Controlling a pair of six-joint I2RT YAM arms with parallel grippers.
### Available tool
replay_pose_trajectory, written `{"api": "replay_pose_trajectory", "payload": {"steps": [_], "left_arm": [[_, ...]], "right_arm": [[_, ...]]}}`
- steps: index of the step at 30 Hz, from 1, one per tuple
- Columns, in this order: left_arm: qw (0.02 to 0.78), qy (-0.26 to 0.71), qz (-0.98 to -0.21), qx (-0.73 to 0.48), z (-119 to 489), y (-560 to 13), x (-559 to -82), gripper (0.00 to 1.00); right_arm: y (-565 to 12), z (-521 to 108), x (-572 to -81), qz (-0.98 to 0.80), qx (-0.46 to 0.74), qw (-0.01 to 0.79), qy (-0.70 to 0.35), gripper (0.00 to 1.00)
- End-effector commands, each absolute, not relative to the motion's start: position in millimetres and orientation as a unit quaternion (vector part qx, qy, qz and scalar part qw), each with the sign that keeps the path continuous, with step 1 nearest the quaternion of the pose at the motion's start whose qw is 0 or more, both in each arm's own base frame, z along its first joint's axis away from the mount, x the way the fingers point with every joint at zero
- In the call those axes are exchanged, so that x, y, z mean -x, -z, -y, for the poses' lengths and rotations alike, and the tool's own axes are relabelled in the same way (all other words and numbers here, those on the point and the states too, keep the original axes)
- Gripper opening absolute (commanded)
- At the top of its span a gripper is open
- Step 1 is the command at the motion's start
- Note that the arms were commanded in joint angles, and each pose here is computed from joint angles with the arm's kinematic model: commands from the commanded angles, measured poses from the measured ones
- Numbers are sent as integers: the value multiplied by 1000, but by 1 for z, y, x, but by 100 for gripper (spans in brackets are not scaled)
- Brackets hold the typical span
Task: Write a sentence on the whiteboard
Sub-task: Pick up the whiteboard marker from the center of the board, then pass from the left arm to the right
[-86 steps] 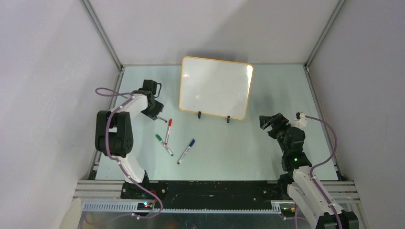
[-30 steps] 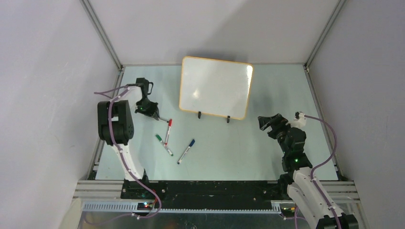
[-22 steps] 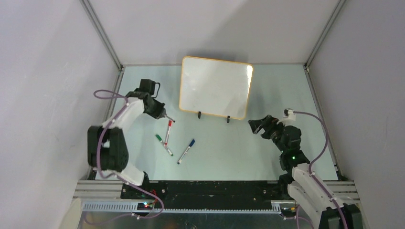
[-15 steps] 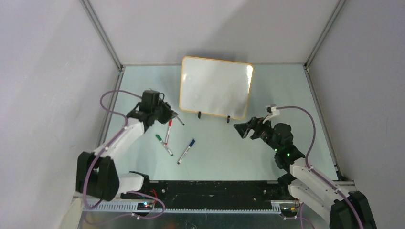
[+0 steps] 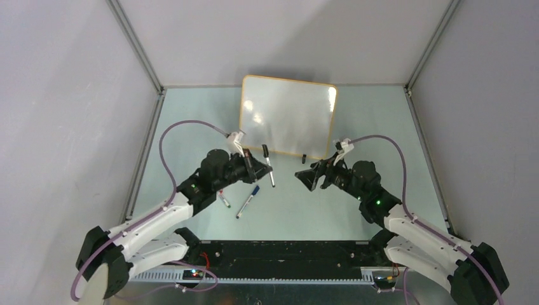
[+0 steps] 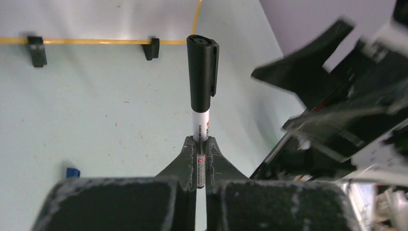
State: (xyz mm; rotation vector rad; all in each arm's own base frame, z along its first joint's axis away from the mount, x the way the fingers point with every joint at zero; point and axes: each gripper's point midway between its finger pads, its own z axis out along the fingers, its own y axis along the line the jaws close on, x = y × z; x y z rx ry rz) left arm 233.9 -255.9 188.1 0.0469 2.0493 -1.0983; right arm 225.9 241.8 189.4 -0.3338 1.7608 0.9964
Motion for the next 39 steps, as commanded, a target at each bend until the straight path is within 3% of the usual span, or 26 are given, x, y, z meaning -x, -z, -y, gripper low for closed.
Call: {"api": "replay_pose_trajectory", "payload": {"steps": [1,9,12,18,34,39], "left_arm": [[478,365,-785,-149,262,-193,-230,0],[549,233,-741,-310,279,-176,-215,4],[553,194,-722,-369,289,-171,-205,0],[548,210,-703,-402,306,-176,-192,0],[530,247,-679,-444,323,-184,-171,0],[529,248,-676,-450,324,-185,-168,0]], "right_arm": [[-226,-246,-226,-751,136,485,-427,87],[-231,-248,-195,-822,181,341,-419,72],[-241,-249,-187,-826,215,324,-408,68],[-234,-253,-179,-847,249,279,-378,57],[-223,-278,-180,-859,272,252,-353,54],[-229,-278,-188,-862,257,262,-350,44]]}}
